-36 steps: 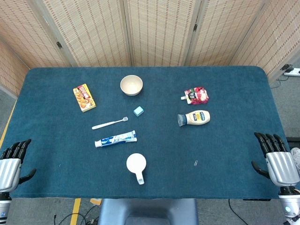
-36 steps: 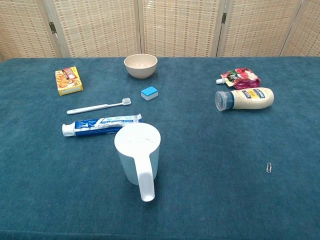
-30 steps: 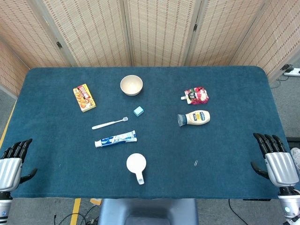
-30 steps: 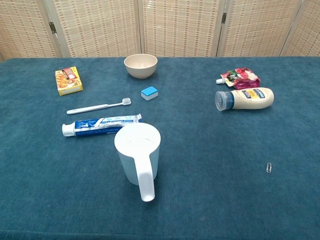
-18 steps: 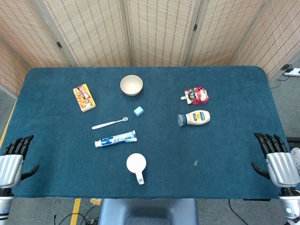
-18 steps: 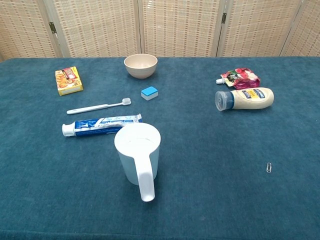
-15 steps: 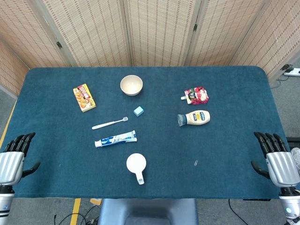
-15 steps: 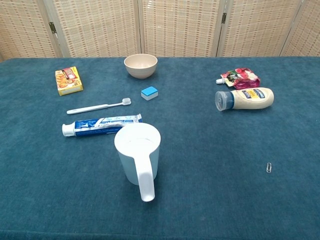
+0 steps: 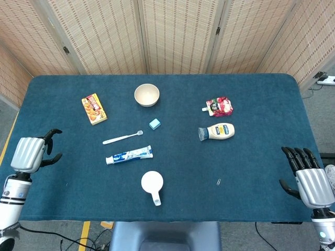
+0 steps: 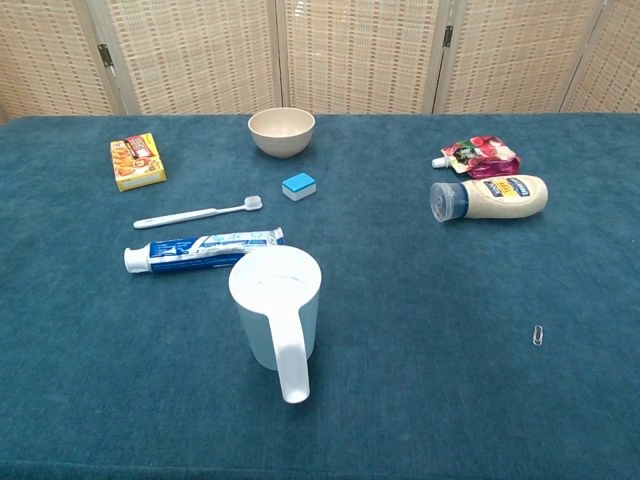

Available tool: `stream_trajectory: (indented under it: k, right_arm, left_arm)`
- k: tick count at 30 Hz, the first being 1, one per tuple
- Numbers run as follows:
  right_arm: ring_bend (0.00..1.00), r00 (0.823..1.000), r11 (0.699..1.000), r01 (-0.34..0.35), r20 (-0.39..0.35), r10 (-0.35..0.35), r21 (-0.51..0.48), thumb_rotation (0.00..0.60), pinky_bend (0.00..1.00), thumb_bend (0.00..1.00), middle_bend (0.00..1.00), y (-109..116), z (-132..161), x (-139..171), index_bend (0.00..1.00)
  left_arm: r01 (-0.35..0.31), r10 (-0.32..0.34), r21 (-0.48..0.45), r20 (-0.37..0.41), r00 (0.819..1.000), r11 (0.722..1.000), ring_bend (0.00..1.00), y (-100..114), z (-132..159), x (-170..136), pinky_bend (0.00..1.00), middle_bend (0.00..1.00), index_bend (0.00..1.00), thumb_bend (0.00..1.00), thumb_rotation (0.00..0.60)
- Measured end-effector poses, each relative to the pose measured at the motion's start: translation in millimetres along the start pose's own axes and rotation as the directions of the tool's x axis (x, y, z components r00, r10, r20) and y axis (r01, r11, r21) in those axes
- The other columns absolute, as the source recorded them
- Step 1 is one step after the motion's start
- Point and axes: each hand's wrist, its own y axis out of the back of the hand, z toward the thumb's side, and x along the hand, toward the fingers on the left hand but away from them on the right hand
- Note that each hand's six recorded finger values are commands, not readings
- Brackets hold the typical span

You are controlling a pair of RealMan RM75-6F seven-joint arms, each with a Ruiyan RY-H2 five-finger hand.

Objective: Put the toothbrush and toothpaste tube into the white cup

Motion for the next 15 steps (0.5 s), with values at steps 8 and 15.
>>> stream_trajectory:
  k: [8, 15]
  right_arm:
    - [0.1, 1.0, 1.0, -0.006, 0.008, 0.006, 0.003, 0.6, 0.1, 0.17, 0.14, 1, -1, 4, 0.0]
    - [0.1, 1.0, 1.0, -0.009, 0.004, 0.009, 0.006, 0.6, 0.1, 0.17, 0.14, 2, -1, 5, 0.0]
  left_arm:
    - [0.073, -0.074, 0.014, 0.031, 0.997, 0.997, 0.91, -12, 23, 54, 0.98, 0.95, 0.37, 0.26, 0.6]
    - [0.142, -0.143, 0.019, 0.032, 0.989, 0.99, 0.93, -34, 49, 96, 1.0, 0.97, 0.41, 0.26, 0.6]
